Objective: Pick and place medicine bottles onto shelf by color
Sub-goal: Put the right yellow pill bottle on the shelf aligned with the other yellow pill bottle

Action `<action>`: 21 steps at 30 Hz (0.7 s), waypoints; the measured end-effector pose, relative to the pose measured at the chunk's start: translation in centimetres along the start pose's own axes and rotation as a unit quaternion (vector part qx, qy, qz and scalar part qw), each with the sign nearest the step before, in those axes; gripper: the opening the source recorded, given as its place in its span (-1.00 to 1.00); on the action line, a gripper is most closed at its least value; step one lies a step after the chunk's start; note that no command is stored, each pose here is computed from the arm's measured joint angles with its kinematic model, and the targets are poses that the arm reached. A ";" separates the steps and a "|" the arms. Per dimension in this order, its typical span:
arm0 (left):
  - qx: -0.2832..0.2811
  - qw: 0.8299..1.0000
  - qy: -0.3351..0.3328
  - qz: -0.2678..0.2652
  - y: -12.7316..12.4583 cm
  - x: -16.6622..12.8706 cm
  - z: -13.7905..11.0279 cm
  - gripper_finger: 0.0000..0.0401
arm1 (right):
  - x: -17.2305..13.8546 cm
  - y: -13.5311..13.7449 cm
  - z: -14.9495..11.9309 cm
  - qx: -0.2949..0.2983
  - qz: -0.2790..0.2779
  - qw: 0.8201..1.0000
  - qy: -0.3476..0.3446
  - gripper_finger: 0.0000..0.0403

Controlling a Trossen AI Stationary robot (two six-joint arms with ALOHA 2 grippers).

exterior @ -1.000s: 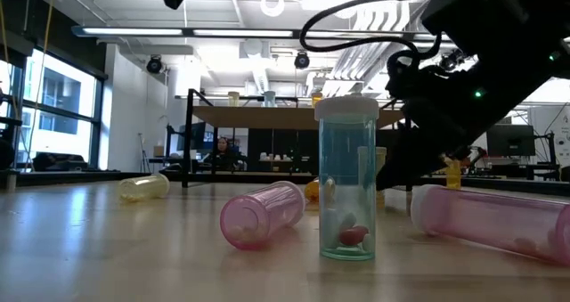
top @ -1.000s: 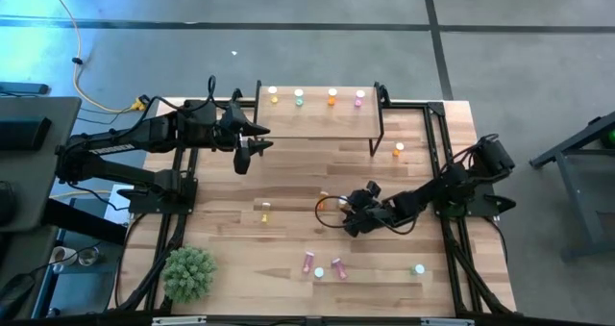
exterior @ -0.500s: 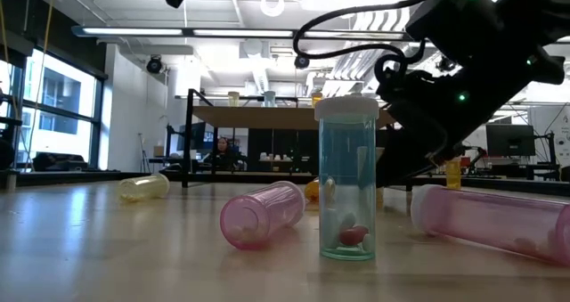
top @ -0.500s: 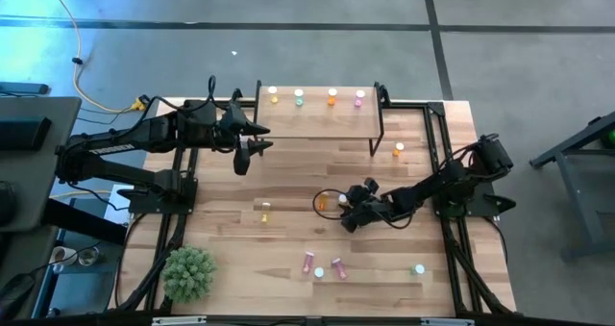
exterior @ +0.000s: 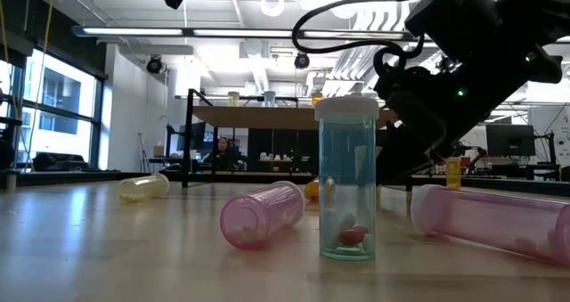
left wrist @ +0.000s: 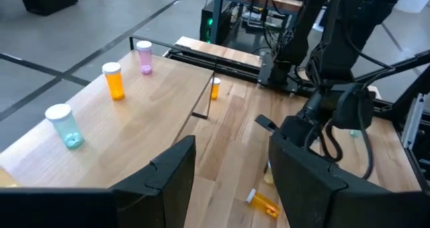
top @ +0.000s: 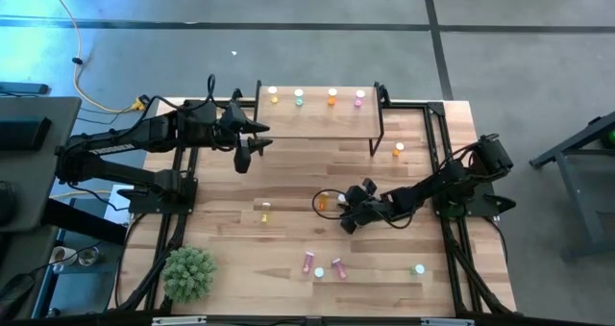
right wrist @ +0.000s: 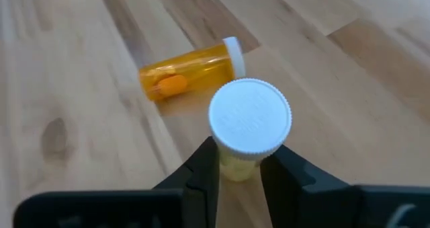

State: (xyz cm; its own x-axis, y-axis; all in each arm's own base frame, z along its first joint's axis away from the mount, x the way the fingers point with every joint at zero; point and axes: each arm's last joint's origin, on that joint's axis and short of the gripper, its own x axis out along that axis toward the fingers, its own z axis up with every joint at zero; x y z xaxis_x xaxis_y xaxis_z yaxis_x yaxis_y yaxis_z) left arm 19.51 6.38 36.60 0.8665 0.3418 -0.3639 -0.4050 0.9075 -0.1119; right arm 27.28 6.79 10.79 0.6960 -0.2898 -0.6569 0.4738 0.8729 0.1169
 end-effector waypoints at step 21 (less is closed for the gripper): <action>0.038 0.992 0.121 0.016 1.4 -0.3 -2.2 -0.11 | 0.4 0.3 7.4 0.140 0.127 0.982 -0.013 -0.66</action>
State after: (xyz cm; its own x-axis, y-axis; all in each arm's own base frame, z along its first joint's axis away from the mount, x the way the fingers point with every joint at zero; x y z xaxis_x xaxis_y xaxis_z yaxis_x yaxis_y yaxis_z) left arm 18.08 7.04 34.53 0.7544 0.3096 -0.5788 -0.3992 0.9164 -0.0300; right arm 31.67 4.02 16.10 0.8226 -0.0908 -0.5613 0.4111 0.7769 0.4768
